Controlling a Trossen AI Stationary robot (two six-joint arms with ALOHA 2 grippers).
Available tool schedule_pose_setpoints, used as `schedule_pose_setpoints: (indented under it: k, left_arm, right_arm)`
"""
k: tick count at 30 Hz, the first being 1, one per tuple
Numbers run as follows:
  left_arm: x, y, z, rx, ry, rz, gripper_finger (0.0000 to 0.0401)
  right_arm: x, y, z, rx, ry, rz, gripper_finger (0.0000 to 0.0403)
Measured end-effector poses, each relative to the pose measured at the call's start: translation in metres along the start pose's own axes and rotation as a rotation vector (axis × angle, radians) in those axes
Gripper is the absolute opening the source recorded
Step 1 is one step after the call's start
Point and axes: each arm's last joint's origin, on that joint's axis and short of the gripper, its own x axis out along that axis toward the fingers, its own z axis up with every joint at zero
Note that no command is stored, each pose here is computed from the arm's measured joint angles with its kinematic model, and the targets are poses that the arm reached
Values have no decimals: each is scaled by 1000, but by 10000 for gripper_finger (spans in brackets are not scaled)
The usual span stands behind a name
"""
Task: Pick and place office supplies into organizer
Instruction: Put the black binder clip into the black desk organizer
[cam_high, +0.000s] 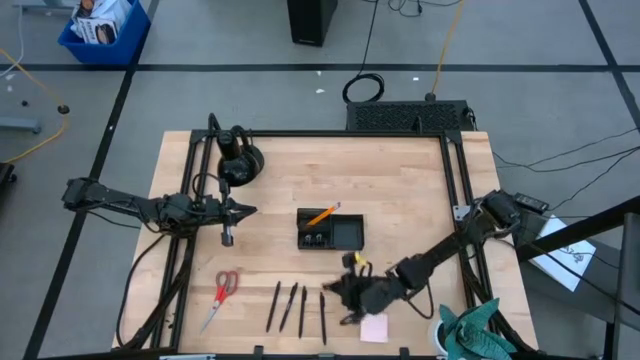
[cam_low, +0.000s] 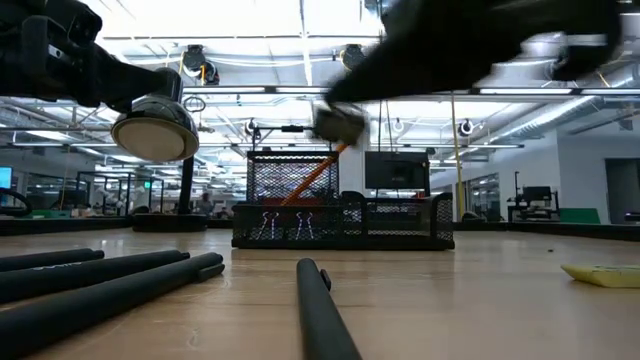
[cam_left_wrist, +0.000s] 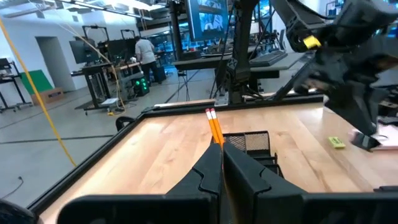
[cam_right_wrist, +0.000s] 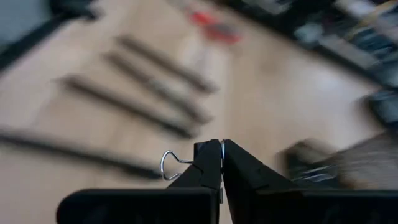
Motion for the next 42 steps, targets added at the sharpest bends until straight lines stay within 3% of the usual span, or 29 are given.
schedule_pose_setpoints:
  k: [5,13,42]
  left_arm:
    - [0,0,0,-6,-1,0,21]
    - [0,0,0,-6,0,0,21]
    - [0,0,4,-19,-40,-26,21]
  right_arm:
    - [16,-38,9,-21,-16,-159,1]
    - [44,-83,-8,41,35,-145,1]
    - [59,-102,-37,-7,200,-138,0]
